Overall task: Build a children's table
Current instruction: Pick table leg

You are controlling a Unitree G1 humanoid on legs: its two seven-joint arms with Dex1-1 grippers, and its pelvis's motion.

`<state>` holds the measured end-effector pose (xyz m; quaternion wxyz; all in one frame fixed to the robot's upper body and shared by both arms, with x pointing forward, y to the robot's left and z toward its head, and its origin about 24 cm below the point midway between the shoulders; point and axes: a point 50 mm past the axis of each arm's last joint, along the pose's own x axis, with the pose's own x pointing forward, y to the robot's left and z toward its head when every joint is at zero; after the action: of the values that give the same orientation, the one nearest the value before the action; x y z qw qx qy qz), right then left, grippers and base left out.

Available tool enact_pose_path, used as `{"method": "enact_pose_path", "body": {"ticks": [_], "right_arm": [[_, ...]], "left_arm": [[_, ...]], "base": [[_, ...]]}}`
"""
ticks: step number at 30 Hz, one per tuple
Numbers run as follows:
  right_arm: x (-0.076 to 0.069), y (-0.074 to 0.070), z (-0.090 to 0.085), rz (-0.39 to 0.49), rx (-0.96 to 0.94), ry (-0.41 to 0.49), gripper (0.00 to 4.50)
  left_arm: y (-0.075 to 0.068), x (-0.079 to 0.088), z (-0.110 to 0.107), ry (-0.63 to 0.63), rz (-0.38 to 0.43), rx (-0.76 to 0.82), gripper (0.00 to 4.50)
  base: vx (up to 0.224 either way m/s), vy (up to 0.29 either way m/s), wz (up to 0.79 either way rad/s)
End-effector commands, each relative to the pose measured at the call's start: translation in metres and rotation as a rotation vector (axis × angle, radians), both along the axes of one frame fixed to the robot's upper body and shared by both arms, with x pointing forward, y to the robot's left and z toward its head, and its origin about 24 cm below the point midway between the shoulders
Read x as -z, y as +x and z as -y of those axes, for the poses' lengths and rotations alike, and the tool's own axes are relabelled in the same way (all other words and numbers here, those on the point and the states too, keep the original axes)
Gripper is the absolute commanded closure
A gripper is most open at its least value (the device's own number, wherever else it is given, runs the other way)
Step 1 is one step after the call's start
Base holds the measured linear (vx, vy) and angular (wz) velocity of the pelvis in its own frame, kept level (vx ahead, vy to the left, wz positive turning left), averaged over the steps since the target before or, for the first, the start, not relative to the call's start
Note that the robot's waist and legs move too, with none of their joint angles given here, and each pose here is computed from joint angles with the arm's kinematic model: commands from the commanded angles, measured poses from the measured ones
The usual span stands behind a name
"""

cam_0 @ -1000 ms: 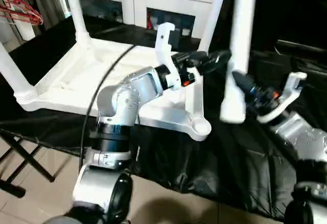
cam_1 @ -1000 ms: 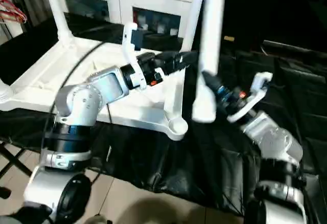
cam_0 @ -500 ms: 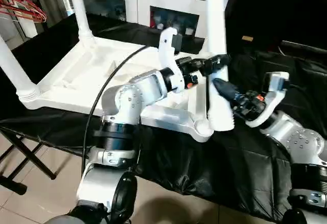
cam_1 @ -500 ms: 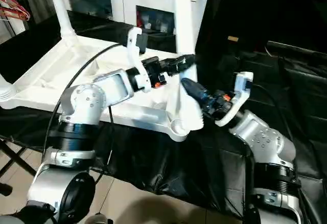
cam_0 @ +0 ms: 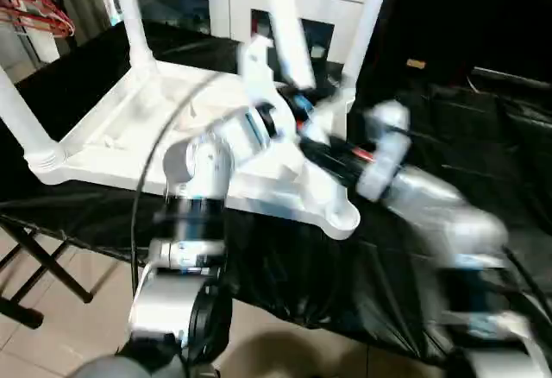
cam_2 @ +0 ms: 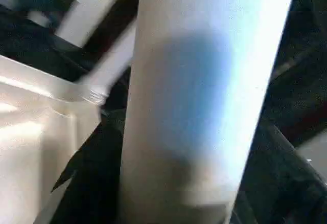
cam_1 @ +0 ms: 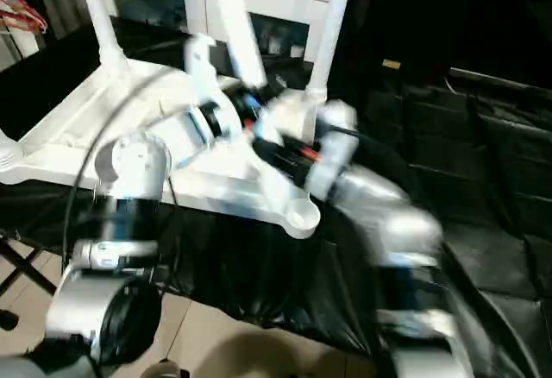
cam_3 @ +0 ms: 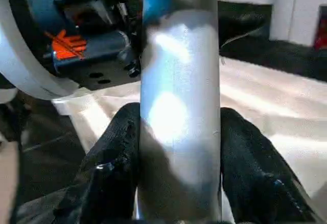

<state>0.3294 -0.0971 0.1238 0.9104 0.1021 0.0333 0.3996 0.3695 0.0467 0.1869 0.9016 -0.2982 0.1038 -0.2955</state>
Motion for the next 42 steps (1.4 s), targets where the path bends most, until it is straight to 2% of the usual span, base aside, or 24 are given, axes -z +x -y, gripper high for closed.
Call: {"method": "enact_pose_path", "body": {"ticks": [1, 2, 4, 6, 7, 12, 13, 18, 19, 23, 25, 26, 30, 31, 35, 41, 42], "right_arm": [[-0.006, -0.003, -0.012, 0.038, -0.018, -0.018, 2.66], [-0.006, -0.006, -0.021, 0.057, -0.029, -0.028, 2.66], [-0.007, -0.008, -0.025, 0.067, -0.038, -0.032, 2.66], [-0.01, -0.009, -0.033, 0.09, -0.034, -0.019, 2.66], [-0.011, -0.01, -0.035, 0.097, -0.037, -0.017, 2.66], [-0.014, -0.009, -0.035, 0.106, -0.024, 0.0, 2.66], [-0.015, -0.009, -0.034, 0.106, -0.019, 0.006, 2.1], [-0.016, -0.009, -0.022, 0.068, -0.081, 0.062, 1.79], [-0.015, -0.01, -0.016, 0.047, -0.13, 0.071, 1.59], [-0.011, -0.013, -0.004, -0.004, -0.227, 0.042, 1.41], [-0.005, -0.018, 0.01, -0.077, -0.331, 0.019, 1.13], [-0.005, -0.018, 0.01, -0.077, -0.331, 0.019, 1.06], [-0.009, -0.022, 0.022, -0.119, -0.435, 0.046, 0.69], [-0.011, -0.027, 0.027, -0.148, -0.518, 0.056, 0.59], [-0.017, -0.034, 0.031, -0.161, -0.625, 0.085, 0.54], [-0.023, -0.041, 0.033, -0.178, -0.745, 0.116, 0.54], [-0.024, -0.042, 0.033, -0.183, -0.76, 0.116, 0.73]], "left_arm": [[0.0, -0.006, 0.014, 0.016, 0.011, 0.011, 1.67], [0.002, -0.006, 0.012, 0.02, 0.007, -0.015, 1.67], [0.002, -0.006, 0.012, 0.021, 0.008, -0.018, 1.99], [0.004, -0.006, 0.012, 0.031, 0.013, -0.038, 2.1], [0.004, -0.006, 0.012, 0.033, 0.013, -0.044, 2.29], [0.005, -0.007, 0.011, 0.048, 0.03, -0.046, 2.54], [0.005, -0.007, 0.011, 0.049, 0.033, -0.043, 2.55], [0.003, -0.009, 0.011, 0.079, 0.093, 0.031, 2.58], [0.002, -0.011, 0.01, 0.086, 0.122, 0.076, 2.59], [-0.002, -0.012, 0.007, 0.096, 0.156, 0.159, 2.6], [-0.007, -0.015, 0.004, 0.079, 0.188, 0.28, 2.6], [-0.007, -0.015, 0.004, 0.079, 0.188, 0.28, 2.6], [-0.022, -0.02, 0.001, 0.02, 0.255, 0.492, 2.6], [-0.031, -0.021, -0.002, 0.005, 0.308, 0.619, 2.6], [-0.043, -0.023, -0.004, -0.036, 0.367, 0.766, 2.6], [-0.058, -0.023, -0.005, -0.056, 0.398, 0.922, 2.61], [-0.058, -0.023, -0.005, -0.056, 0.401, 0.93, 2.61]], "base": [[0.0, 0.0, 0.0], [0.0, 0.0, 0.0], [0.0, 0.0, 0.0], [0.0, 0.0, 0.0], [0.0, 0.0, 0.0], [0.0, 0.0, 0.0], [0.0, 0.0, 0.0], [0.0, 0.0, 0.0], [0.0, 0.0, 0.0], [0.0, 0.0, 0.0], [0.0, 0.0, 0.0], [0.0, 0.0, 0.0], [0.0, 0.0, 0.0], [0.0, 0.0, 0.0], [0.0, 0.0, 0.0], [0.0, 0.0, 0.0], [0.0, 0.0, 0.0]]}}
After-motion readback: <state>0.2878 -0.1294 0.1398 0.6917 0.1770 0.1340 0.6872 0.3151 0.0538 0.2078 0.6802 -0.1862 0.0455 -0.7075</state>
